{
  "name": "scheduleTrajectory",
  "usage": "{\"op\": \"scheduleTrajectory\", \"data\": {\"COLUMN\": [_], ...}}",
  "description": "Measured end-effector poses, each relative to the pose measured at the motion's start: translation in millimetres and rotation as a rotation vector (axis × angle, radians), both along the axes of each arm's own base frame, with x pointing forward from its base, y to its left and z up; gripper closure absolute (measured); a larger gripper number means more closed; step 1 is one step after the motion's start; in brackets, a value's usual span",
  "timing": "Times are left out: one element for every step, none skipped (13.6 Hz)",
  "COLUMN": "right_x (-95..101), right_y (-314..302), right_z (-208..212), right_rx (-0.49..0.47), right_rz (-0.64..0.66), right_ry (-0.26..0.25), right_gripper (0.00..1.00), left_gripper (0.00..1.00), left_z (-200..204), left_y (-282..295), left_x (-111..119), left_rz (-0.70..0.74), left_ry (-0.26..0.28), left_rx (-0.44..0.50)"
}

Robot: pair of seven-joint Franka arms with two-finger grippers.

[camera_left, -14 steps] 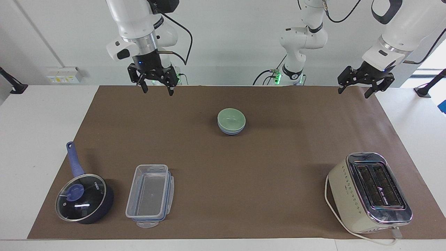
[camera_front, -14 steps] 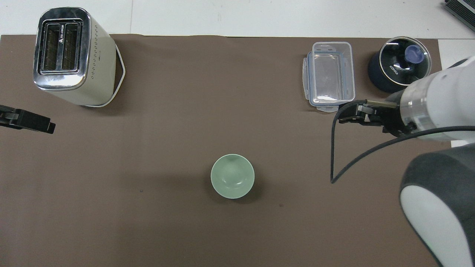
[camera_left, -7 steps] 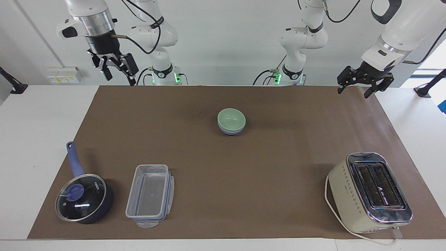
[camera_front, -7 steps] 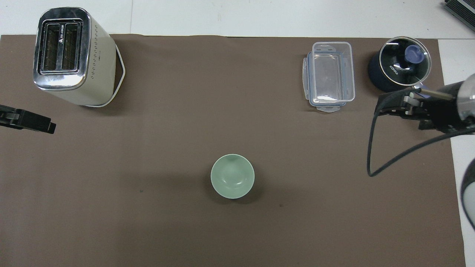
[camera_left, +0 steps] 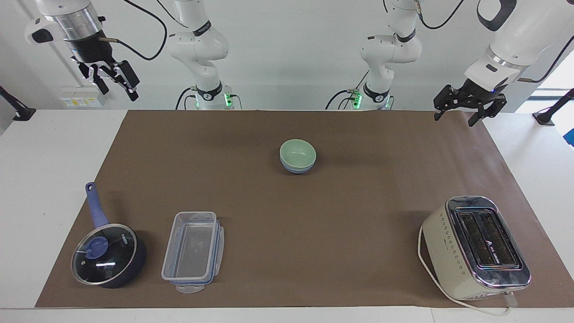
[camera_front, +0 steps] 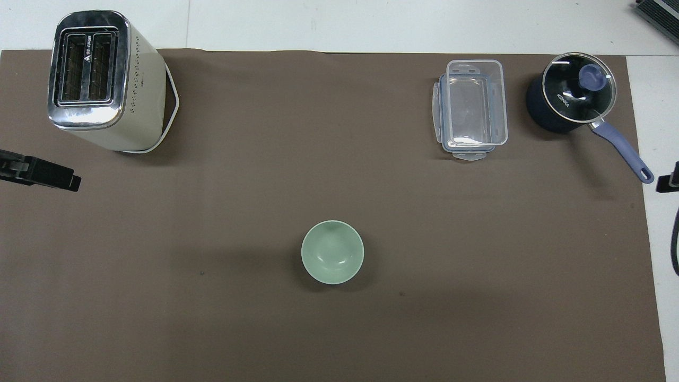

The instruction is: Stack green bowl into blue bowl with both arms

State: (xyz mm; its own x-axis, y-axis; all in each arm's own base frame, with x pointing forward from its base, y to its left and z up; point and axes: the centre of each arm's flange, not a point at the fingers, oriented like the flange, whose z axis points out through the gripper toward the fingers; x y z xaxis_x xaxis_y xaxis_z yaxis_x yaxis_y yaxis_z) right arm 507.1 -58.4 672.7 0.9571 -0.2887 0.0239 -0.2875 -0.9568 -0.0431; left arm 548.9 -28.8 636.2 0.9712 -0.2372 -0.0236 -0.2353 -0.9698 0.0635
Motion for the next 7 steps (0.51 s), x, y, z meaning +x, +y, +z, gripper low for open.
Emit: {"op": "scheduleTrajectory", "data": {"right_x": [3.1, 8.3, 13.5, 18.0, 21.0, 22.3, 22.3], "right_y": [9.0, 15.5, 18.3, 19.7, 21.4, 22.8, 23.5], "right_z": [-6.2, -13.0, -19.5, -24.3, -27.3, -27.9, -27.7], "right_rx": [-0.001, -0.001, -0.002, -0.003, -0.004, -0.004, -0.005], "right_rz": [0.019, 0.032, 0.037, 0.041, 0.047, 0.051, 0.055], "right_ry": [0.013, 0.025, 0.034, 0.036, 0.035, 0.033, 0.032], "right_gripper": [0.00, 0.00, 0.00, 0.00, 0.00, 0.00, 0.00], "left_gripper": [0.00, 0.00, 0.00, 0.00, 0.00, 0.00, 0.00], "left_z": [0.0, 0.0, 0.0, 0.0, 0.1, 0.1, 0.1], "left_y": [0.0, 0.0, 0.0, 0.0, 0.2, 0.8, 1.9], "left_x": [0.0, 0.0, 0.0, 0.0, 0.1, 0.1, 0.2], "left_rz": [0.000, 0.000, 0.000, 0.000, 0.000, 0.001, 0.004], "left_ry": [0.000, 0.000, 0.000, 0.000, -0.001, -0.001, -0.001], "left_rx": [0.000, 0.000, 0.000, 0.000, 0.000, 0.000, 0.000]}}
